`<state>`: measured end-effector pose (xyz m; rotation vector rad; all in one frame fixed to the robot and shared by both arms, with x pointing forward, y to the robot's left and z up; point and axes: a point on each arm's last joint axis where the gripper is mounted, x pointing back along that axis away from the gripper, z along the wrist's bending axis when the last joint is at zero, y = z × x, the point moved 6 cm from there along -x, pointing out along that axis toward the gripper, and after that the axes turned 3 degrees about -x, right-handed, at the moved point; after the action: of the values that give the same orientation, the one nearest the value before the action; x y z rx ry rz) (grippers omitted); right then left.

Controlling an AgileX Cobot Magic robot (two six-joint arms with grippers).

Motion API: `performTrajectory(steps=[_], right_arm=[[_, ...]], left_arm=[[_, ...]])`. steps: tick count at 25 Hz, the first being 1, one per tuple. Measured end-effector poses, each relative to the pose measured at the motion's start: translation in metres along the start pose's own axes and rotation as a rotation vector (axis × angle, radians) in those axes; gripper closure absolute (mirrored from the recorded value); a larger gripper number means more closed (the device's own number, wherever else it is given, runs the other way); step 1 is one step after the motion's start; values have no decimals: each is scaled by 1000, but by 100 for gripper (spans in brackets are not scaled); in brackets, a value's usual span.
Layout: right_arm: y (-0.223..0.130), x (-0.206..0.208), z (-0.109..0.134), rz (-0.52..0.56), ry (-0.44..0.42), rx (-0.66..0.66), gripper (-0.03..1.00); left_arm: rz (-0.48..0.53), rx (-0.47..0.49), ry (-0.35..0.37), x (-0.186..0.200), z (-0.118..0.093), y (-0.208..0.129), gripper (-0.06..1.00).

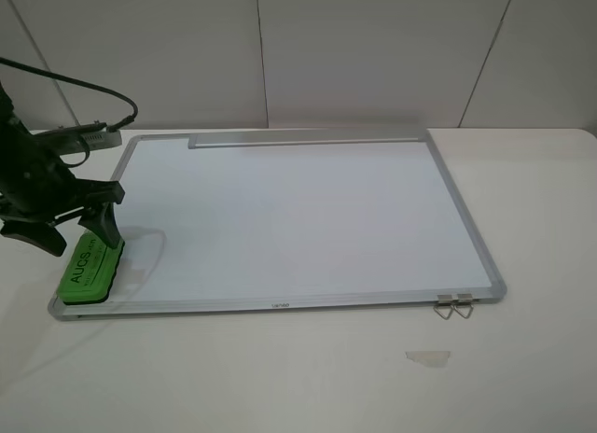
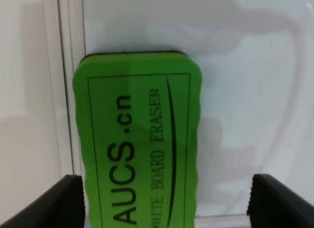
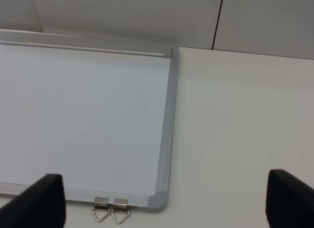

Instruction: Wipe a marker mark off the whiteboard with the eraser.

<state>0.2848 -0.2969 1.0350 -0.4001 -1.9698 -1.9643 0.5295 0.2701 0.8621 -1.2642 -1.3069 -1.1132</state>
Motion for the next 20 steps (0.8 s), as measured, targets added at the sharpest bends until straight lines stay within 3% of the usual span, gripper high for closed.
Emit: performTrajectory(steps=[4,12,20], right_arm=[[0,0,0,0,0,0,15],[0,0,0,0,0,0,15],[0,0,0,0,0,0,15]], left_arm=[[62,-9,43,31,1,9,25],[190,-7,228,67,24,1,25],[134,-9,240,91,28,-37,25]])
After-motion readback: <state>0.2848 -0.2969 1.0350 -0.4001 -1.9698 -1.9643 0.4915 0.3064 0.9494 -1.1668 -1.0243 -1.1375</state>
